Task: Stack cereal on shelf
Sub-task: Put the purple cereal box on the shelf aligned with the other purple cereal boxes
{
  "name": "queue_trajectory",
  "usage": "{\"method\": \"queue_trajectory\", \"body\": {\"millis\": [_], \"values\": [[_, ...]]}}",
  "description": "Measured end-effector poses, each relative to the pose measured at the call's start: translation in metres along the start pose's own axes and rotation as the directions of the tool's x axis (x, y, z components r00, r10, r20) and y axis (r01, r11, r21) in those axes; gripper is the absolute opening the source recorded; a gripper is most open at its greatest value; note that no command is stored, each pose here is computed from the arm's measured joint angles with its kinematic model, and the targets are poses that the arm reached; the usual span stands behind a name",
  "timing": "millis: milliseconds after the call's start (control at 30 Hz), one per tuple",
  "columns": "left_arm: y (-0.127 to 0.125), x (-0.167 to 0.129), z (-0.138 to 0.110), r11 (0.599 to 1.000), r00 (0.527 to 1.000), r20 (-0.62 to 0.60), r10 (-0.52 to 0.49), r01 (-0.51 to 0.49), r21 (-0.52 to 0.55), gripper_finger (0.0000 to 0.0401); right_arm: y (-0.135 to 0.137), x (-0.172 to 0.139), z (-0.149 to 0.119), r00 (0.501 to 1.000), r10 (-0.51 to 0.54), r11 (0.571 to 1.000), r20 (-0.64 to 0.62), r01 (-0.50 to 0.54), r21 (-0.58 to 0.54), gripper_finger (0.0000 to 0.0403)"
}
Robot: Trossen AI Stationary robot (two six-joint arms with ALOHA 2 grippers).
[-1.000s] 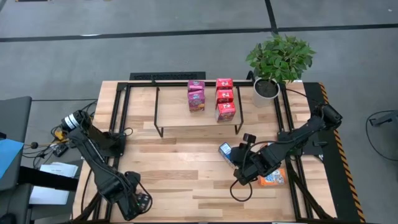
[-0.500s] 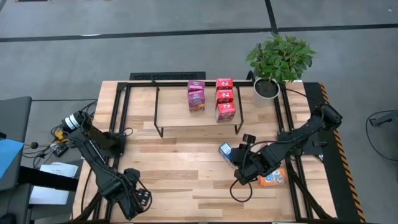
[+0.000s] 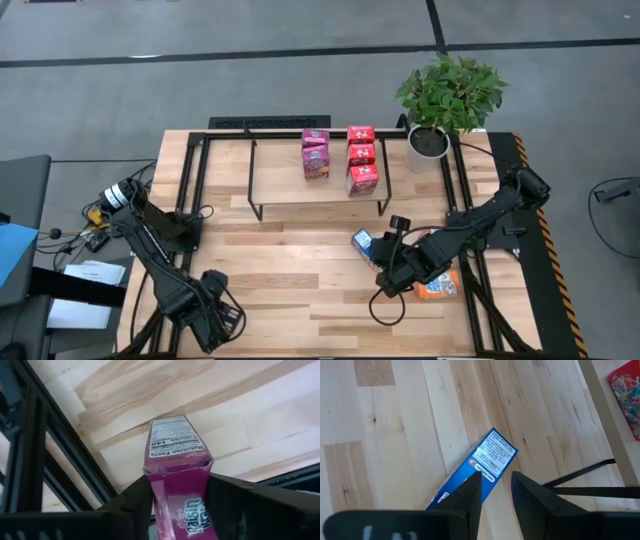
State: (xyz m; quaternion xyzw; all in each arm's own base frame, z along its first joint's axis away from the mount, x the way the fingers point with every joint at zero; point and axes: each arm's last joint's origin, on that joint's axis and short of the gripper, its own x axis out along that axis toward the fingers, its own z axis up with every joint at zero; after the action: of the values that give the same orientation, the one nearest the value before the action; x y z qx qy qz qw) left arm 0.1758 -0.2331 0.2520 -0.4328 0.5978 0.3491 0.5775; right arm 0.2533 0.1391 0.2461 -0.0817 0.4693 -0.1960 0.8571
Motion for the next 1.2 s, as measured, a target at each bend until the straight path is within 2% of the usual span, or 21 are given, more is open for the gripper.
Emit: {"method": "queue_trajectory", "body": {"millis": [100,233,400,533,633,833,900,1033,1133,1200], "values": [[0.001,0.0,0.001,1.0,1.0,0.008,0.014,-0.014,0.014,0.0122,0.0,0.0,0.0,1.0,0.001,1.0,0.0,-0.001,0.0,0.0127],[-0.002,-0.002,0.008,0.998,1.0,0.009,0.012,-0.012,0.06,0.0121,0.0,0.0,0.0,1.0,0.001,1.0,0.0,-0.001,-0.004,0.0129],[-0.018,-0.012,0.033,0.974,0.999,0.031,-0.025,0.017,0.224,0.0126,0.0,0.0,0.0,1.0,0.002,1.0,0.0,-0.002,-0.006,0.0128],[-0.035,-0.028,0.068,0.901,0.993,0.074,-0.09,0.05,0.432,0.0127,0.0,0.0,0.0,1.0,0.004,1.0,0.002,-0.004,0.0,0.0124],[-0.042,-0.041,0.1,0.826,0.99,0.114,-0.087,0.008,0.564,0.0127,0.0,0.0,0.001,1.0,0.004,1.0,0.003,-0.004,0.006,0.0123],[-0.045,-0.068,0.164,0.692,0.977,0.193,-0.088,-0.079,0.718,0.0127,0.001,0.0,0.002,1.0,0.012,1.0,0.014,-0.012,0.017,0.0123],[-0.046,-0.079,0.183,0.663,0.967,0.226,-0.114,-0.095,0.742,0.0128,0.001,0.0,0.002,1.0,0.013,1.0,0.016,-0.013,0.019,0.0122],[-0.046,-0.11,0.215,0.642,0.935,0.299,-0.189,-0.113,0.758,0.0128,0.001,0.0,0.003,1.0,0.014,0.999,0.016,-0.014,0.032,0.0122],[-0.043,-0.137,0.23,0.62,0.905,0.338,-0.258,-0.114,0.776,0.0128,0.001,0.0,0.002,1.0,0.014,0.999,0.016,-0.015,0.047,0.0123],[-0.04,-0.154,0.236,0.59,0.888,0.354,-0.294,-0.123,0.798,0.0128,0.001,0.0,0.002,1.0,0.024,0.999,0.009,-0.024,0.047,0.0122]]}}
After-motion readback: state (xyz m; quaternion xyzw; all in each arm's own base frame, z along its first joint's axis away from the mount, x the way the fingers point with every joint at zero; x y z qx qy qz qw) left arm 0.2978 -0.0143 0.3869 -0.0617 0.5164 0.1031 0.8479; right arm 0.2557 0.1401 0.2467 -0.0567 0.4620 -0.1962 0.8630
